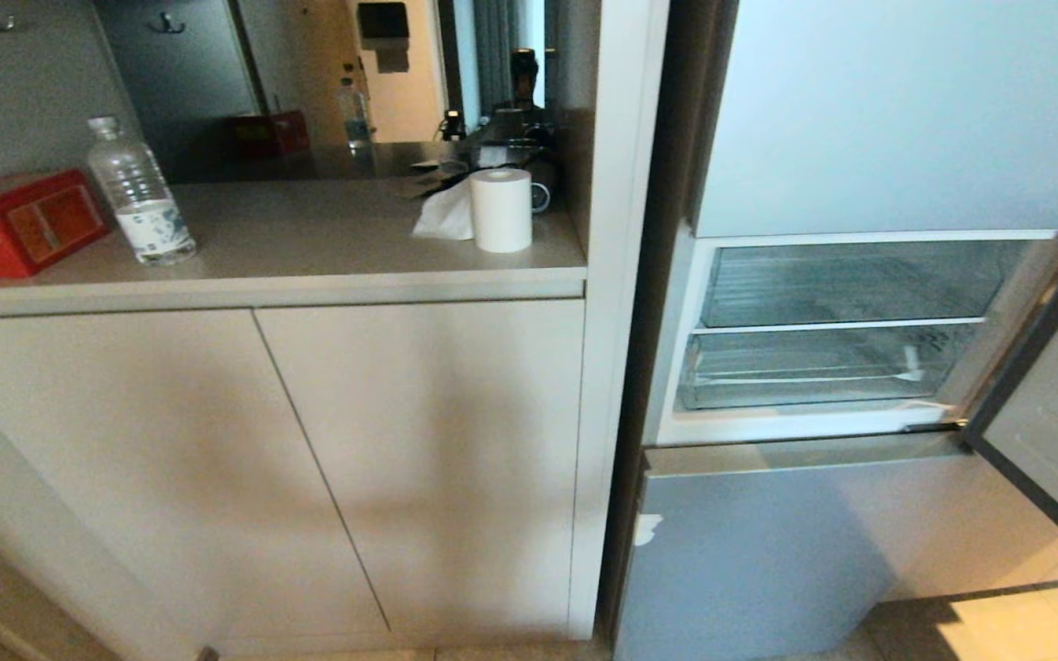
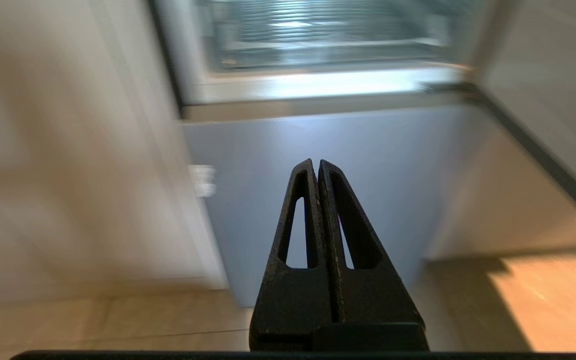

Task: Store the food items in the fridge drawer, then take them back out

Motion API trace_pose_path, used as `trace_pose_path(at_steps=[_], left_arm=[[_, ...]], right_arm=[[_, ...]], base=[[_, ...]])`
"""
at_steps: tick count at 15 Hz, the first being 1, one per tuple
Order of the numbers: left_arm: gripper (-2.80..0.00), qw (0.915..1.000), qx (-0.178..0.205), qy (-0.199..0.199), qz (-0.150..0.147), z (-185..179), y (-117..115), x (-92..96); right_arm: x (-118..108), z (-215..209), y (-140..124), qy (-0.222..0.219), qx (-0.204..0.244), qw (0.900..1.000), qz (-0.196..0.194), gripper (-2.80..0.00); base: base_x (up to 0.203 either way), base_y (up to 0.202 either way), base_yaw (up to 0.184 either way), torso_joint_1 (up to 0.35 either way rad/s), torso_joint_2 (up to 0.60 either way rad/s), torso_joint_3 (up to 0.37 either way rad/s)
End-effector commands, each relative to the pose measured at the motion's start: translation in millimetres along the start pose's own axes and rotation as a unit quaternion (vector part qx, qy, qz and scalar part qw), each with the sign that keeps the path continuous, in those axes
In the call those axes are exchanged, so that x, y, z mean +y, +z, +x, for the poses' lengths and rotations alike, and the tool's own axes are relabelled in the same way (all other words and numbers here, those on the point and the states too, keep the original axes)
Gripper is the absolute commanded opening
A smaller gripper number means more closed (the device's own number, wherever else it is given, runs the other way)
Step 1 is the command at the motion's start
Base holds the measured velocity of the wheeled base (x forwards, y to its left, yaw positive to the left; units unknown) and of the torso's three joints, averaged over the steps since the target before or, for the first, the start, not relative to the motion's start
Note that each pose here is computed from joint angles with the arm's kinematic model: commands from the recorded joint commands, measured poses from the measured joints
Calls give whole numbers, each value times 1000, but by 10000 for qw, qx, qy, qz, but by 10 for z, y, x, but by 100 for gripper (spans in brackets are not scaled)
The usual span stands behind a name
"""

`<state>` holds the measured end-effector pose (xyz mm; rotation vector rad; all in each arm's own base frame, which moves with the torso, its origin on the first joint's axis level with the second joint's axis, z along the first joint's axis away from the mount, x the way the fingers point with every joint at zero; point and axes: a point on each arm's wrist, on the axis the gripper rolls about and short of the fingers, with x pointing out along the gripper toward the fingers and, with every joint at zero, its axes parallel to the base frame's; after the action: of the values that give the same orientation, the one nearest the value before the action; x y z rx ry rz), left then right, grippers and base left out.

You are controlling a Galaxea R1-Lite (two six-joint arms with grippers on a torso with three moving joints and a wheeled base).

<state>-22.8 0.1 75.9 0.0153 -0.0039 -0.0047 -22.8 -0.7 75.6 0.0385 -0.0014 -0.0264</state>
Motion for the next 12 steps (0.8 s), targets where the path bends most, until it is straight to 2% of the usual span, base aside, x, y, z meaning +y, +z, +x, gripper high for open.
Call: trace_pose_path(at_steps=[1,5,12], left_arm=[[-280,10000,-4,0,0,0,-4,0],[-280,10000,-4,-2,0,0,-4,0],[-280,10000,-4,0,0,0,-4,0]], right_arm=[[0,0,0,2,-3,10000,0,-280],[0,0,0,-1,-3,10000,0,-280],[0,0,0,2,-3,10000,7,-280]], base=[[-1,-9,149,8,7,2],[1,-2,40,-1,0,1],[0,0,0,-147,317,156]])
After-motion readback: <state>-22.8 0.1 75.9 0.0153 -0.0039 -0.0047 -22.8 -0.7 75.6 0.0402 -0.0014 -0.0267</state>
